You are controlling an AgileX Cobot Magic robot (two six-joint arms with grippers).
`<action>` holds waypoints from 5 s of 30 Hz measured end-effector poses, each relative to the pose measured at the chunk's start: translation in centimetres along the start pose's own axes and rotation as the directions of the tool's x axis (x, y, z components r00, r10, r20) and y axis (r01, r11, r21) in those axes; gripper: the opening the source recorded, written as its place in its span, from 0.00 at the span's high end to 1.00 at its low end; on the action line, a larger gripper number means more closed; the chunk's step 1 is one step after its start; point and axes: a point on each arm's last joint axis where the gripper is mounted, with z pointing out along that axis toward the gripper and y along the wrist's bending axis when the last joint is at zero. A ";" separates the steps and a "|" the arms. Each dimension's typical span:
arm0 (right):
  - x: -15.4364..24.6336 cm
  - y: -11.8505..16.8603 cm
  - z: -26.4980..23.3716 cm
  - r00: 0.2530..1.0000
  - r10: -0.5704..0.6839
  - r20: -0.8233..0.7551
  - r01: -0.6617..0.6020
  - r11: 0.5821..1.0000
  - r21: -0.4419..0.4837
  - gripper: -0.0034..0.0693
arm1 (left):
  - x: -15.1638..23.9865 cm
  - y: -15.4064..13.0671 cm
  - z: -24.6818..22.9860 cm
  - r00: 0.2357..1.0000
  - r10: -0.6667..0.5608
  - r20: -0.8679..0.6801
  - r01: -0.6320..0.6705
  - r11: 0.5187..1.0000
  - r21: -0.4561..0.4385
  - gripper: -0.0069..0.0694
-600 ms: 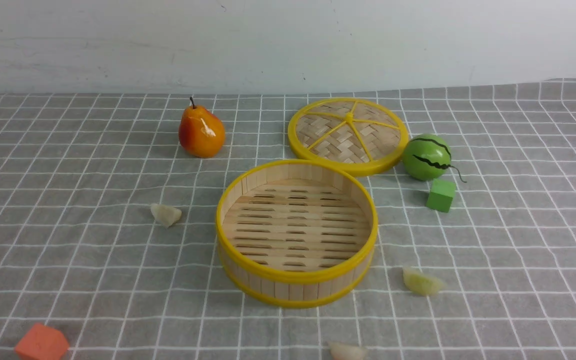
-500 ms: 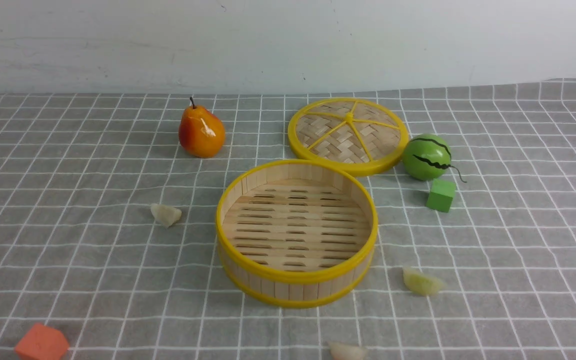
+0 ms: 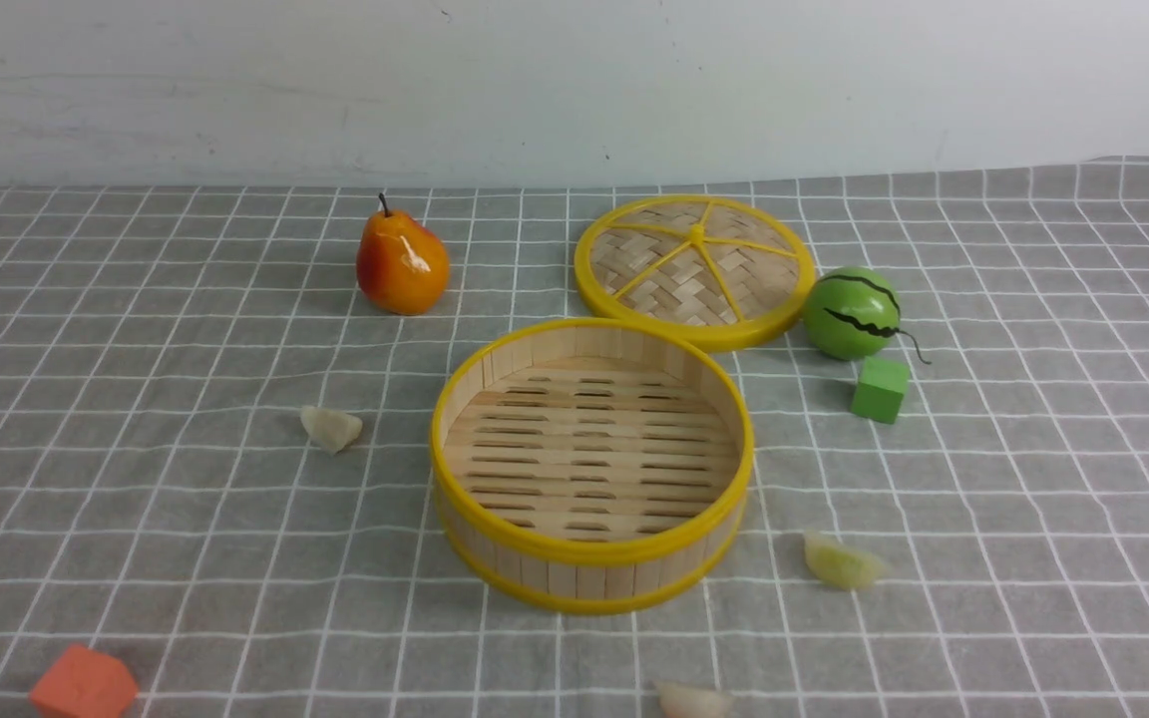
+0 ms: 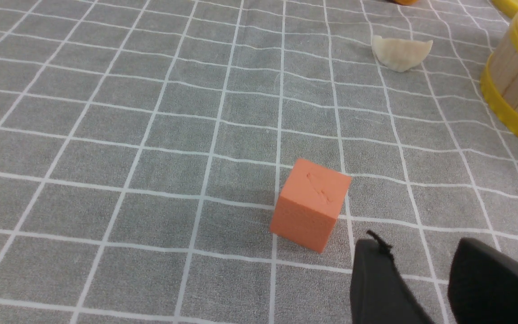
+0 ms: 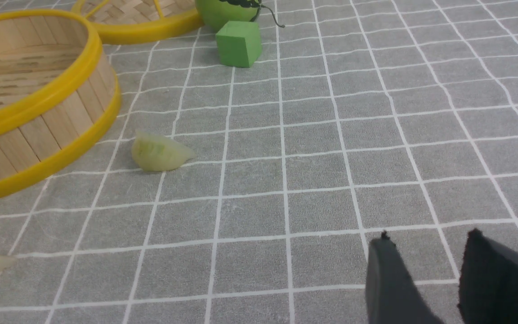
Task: Put the dumplings into the steamer on the table with the grey tablecloth.
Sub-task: 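Reach for and grasp a dumpling on the table with the left gripper, then place the dumpling into the bamboo steamer basket with the left gripper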
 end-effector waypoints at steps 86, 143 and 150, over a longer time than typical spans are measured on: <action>-16.0 10.2 6.1 0.764 -0.456 -0.457 0.145 0.811 -0.566 0.97 | -21.1 -6.0 20.7 0.655 -0.067 -0.753 0.162 0.985 0.053 0.55; -16.0 10.2 5.6 0.759 -0.463 -0.458 0.143 0.805 -0.576 0.93 | -17.9 -27.2 29.5 0.664 0.237 -0.709 -0.034 0.957 0.288 0.62; -16.5 9.8 3.2 0.775 -0.475 -0.416 0.162 0.787 -0.596 0.92 | -12.5 -32.1 31.2 0.719 0.301 -0.626 -0.065 0.926 0.371 0.62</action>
